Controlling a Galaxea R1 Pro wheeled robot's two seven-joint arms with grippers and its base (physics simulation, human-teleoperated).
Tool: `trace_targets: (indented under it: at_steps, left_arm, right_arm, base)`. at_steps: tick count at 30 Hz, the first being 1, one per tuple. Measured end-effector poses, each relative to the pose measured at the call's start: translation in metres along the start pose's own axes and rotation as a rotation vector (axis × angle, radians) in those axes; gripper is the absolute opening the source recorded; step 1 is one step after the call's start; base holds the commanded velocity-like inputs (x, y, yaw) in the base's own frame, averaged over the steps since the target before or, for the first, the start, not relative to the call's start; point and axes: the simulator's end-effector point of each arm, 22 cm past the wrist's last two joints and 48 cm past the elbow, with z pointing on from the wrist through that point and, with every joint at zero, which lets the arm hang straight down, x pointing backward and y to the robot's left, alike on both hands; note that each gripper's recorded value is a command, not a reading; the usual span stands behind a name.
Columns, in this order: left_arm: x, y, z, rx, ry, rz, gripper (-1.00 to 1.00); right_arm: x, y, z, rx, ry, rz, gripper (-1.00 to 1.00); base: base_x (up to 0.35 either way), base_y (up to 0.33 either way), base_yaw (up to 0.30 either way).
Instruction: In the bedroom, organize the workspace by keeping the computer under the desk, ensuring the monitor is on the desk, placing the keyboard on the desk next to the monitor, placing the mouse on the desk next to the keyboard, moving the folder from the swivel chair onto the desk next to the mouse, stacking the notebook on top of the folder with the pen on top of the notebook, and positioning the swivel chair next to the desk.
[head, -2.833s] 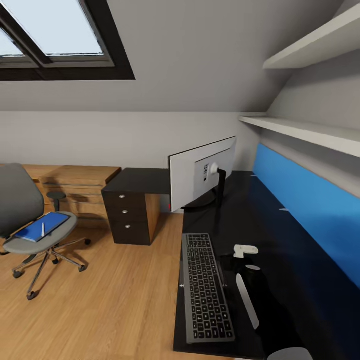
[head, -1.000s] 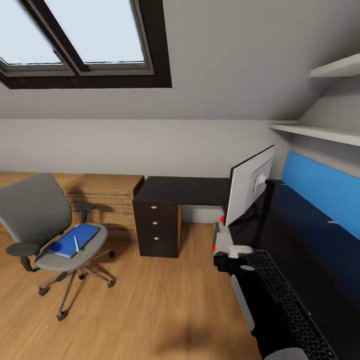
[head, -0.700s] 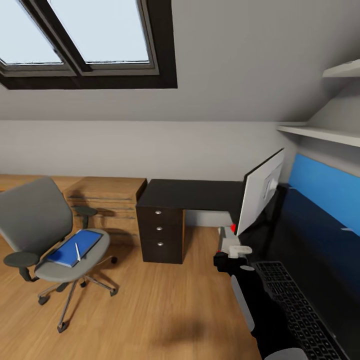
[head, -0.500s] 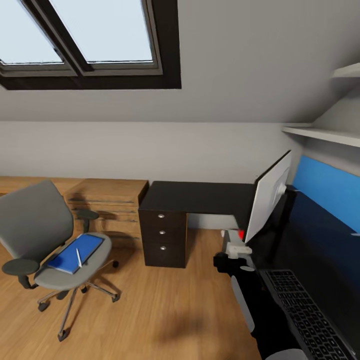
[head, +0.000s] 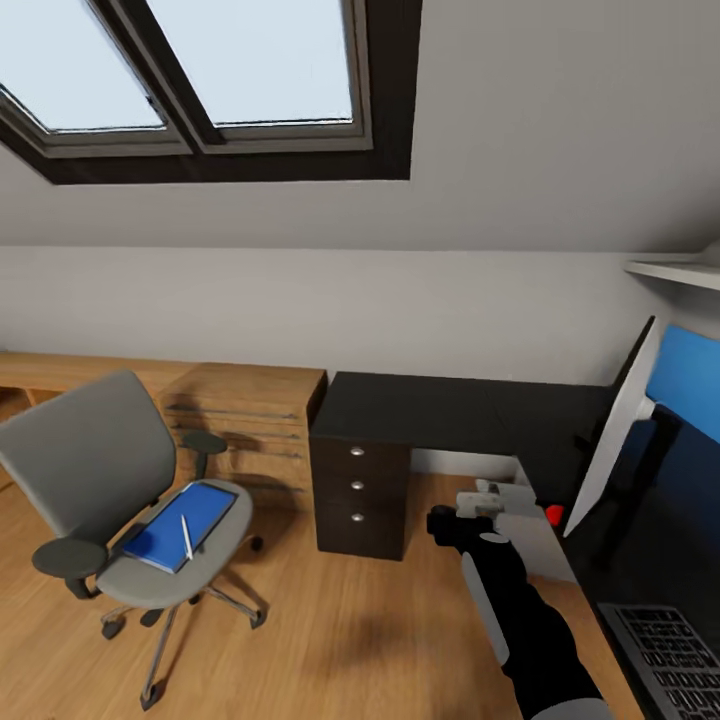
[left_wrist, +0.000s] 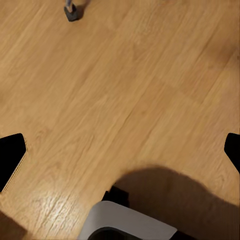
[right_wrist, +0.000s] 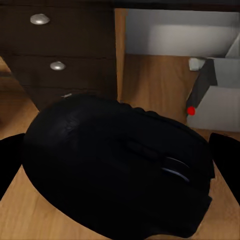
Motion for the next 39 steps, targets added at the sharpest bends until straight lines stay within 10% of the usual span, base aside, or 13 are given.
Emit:
trace_targets:
  at_steps: [8, 12, 21, 26, 39]
  left_arm:
    - [-0.004, -0.001, -0.009, 0.004, -0.001, 0.001, 1.0]
    - [-0.039, -0.054, -0.024, 0.112, -0.079, 0.059, 1.0]
    - [-0.165, -0.164, -0.117, 0.331, -0.12, 0.11, 1.0]
    - [-0.232, -0.18, -0.157, 0.323, -0.184, 0.103, 1.0]
    - [-0.269, -0.189, -0.151, 0.276, -0.179, 0.115, 1.0]
  right_arm:
    - [-0.006, 0.0, -0.007, 0.0, 0.001, 0.0, -1.0]
    - [-0.009, -0.001, -0.01, 0.002, 0.002, -0.002, -1.0]
    - [-0.016, -0.004, -0.017, 0.003, 0.002, 0.001, -1.0]
    - [-0.019, -0.006, -0.021, 0.007, 0.002, 0.0, -1.0]
    - [-0.028, -0.004, -0.029, 0.005, -0.005, 0.003, -1.0]
  base:
    - [0.303, 0.148, 0.274]
    - [0.308, 0.094, 0.158]
    - [0.313, 0.052, 0.009]
    - [0.323, 0.002, 0.0]
    - [0.327, 0.0, 0.0]
